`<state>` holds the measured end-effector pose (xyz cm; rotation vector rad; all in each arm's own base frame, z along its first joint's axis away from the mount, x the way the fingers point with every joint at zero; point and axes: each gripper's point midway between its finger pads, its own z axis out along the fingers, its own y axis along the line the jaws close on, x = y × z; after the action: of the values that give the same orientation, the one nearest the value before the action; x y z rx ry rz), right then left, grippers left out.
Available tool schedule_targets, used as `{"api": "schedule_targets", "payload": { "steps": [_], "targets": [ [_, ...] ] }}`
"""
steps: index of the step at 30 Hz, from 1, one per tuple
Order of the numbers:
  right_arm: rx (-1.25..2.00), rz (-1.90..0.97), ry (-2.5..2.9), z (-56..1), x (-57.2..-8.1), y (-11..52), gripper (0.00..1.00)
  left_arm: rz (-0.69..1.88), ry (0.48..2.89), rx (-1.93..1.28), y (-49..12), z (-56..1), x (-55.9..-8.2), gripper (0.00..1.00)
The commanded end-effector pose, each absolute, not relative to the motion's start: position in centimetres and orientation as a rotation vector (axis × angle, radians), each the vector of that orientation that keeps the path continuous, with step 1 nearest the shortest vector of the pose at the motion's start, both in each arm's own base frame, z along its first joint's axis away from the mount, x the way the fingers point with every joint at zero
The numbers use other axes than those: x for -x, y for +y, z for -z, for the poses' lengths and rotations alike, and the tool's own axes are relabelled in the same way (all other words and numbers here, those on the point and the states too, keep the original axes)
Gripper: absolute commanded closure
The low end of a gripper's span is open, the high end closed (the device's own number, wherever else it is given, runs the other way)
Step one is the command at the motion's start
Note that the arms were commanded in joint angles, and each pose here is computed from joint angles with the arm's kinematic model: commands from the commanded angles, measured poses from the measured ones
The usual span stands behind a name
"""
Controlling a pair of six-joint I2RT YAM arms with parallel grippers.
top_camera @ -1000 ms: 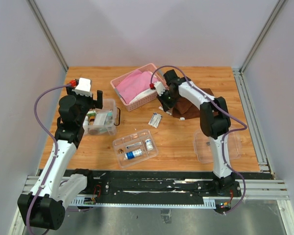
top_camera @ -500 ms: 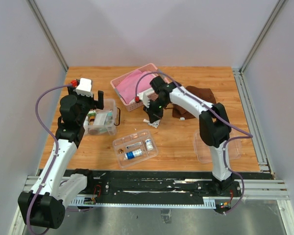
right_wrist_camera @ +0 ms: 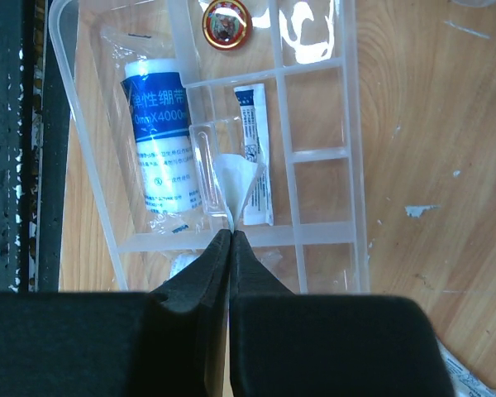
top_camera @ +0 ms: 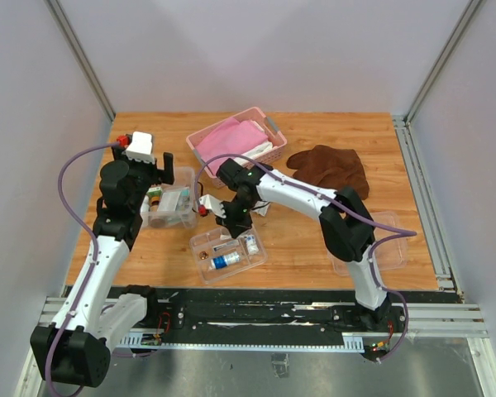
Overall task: Organize the medicine kit
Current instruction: Place the medical item at the medicine box compartment.
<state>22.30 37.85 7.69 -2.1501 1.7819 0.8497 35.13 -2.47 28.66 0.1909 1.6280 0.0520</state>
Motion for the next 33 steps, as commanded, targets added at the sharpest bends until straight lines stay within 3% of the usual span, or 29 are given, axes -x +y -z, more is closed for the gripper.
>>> {"api": "schedule_targets", "payload": {
  "steps": [1, 26, 33],
  "targets": [
    [2.243, -0.798, 1.709, -6.9, -21.5, 38.8, 0.99, -0.08, 1.564, -0.127, -1.4, -31.6, -34.9, 0.01],
    [2.442, -0.645, 1.54, -4.2, -20.3, 41.4, 0.98, -0.1, 1.551, -0.103, -0.9, -31.9, -34.7, 0.01],
    [2.444, -0.652, 1.541, -4.7, -20.2, 41.7, 0.87, -0.096, 1.552, -0.114, -1.1, -31.8, -34.6, 0.01]
  ]
}}
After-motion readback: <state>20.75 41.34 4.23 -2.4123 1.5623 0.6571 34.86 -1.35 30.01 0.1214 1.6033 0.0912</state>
